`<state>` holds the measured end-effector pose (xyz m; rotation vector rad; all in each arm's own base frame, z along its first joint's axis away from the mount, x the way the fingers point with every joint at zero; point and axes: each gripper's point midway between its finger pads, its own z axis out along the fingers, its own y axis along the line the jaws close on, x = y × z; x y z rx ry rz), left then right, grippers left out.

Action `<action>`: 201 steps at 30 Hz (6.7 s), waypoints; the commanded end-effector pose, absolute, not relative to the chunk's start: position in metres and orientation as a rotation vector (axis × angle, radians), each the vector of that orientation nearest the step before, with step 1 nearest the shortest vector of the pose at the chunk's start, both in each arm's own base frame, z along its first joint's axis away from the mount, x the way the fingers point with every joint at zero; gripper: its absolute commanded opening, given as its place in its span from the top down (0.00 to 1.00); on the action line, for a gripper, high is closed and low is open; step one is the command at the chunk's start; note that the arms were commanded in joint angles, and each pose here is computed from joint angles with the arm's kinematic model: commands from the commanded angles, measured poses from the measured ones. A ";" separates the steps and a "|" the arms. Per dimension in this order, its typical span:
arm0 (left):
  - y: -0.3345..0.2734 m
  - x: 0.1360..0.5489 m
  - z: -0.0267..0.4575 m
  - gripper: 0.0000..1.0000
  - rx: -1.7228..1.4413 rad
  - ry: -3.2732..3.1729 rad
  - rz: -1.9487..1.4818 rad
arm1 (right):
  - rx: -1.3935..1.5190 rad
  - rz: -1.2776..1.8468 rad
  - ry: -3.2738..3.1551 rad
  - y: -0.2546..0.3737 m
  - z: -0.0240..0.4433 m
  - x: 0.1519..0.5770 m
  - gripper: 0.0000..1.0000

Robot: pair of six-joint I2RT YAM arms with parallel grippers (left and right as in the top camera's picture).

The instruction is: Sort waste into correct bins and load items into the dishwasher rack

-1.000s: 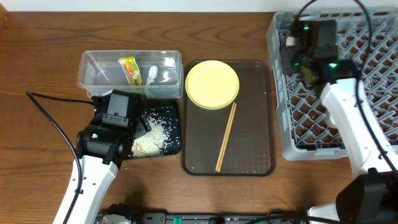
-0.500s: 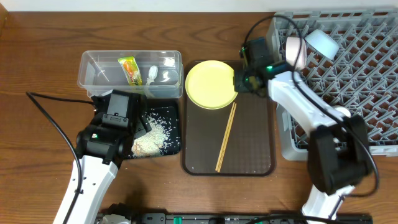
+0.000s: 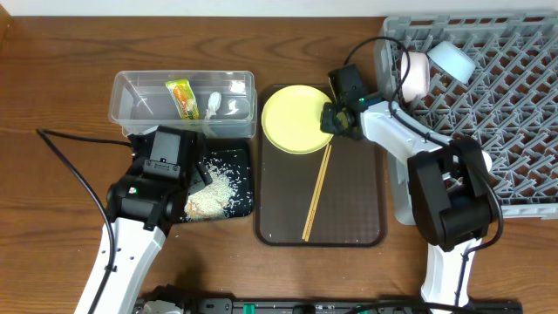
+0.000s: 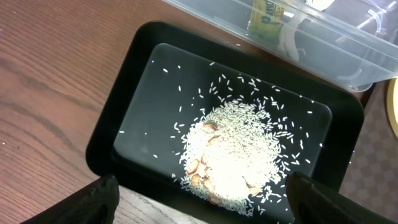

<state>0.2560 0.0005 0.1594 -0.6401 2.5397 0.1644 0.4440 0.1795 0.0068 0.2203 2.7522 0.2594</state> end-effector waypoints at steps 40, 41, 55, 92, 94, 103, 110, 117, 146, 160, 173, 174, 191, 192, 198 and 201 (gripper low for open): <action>0.005 0.257 0.162 0.12 -0.657 2.522 0.188 | 0.235 -1.049 2.313 -0.120 0.265 0.372 0.99; 0.005 0.256 0.162 0.12 -0.658 2.522 0.188 | 0.258 -1.042 2.319 -0.120 0.261 0.372 0.99; 0.005 0.256 0.162 0.12 -0.658 2.524 0.189 | 0.199 -0.932 2.424 -0.083 0.205 0.401 0.98; 0.005 0.256 0.162 0.12 -0.657 2.525 0.190 | -0.026 0.307 2.964 0.196 0.042 0.299 0.57; 0.005 0.256 0.162 0.12 -0.657 2.525 0.190 | -0.031 0.272 2.978 0.202 0.029 0.297 0.57; 0.005 0.255 0.161 0.12 -0.657 2.529 0.194 | 0.054 0.085 3.034 0.204 -0.007 0.282 0.59; 0.005 0.255 0.162 0.12 -0.657 2.529 0.194 | 0.061 0.072 3.026 0.201 -0.004 0.284 0.88; 0.005 0.254 0.161 0.12 -0.657 2.532 0.196 | 0.103 0.089 2.980 0.194 0.009 0.296 0.96; 0.005 0.254 0.161 0.12 -0.657 2.532 0.196 | -0.221 0.045 2.803 0.125 0.142 0.337 0.99; 0.005 0.254 0.161 0.12 -0.657 2.532 0.196 | -0.146 -0.052 2.843 0.034 0.153 0.359 0.99; 0.005 0.254 0.161 0.12 -0.657 2.532 0.196 | -0.120 -0.052 2.835 0.031 0.134 0.377 0.75; 0.005 0.254 0.161 0.12 -0.657 2.532 0.196 | -0.110 -0.049 2.836 0.031 0.134 0.377 0.75; 0.005 0.254 0.161 0.12 -0.657 2.532 0.196 | -0.245 0.091 2.890 0.108 0.101 0.346 0.74; 0.005 0.254 0.161 0.12 -0.657 2.532 0.196 | -0.237 0.092 2.907 0.110 0.093 0.341 0.74; 0.005 0.254 0.161 0.12 -0.657 2.532 0.195 | -0.246 0.091 2.956 0.123 0.048 0.312 0.75; 0.005 0.254 0.161 0.12 -0.657 2.533 0.194 | -0.247 0.094 2.963 0.128 0.030 0.301 0.74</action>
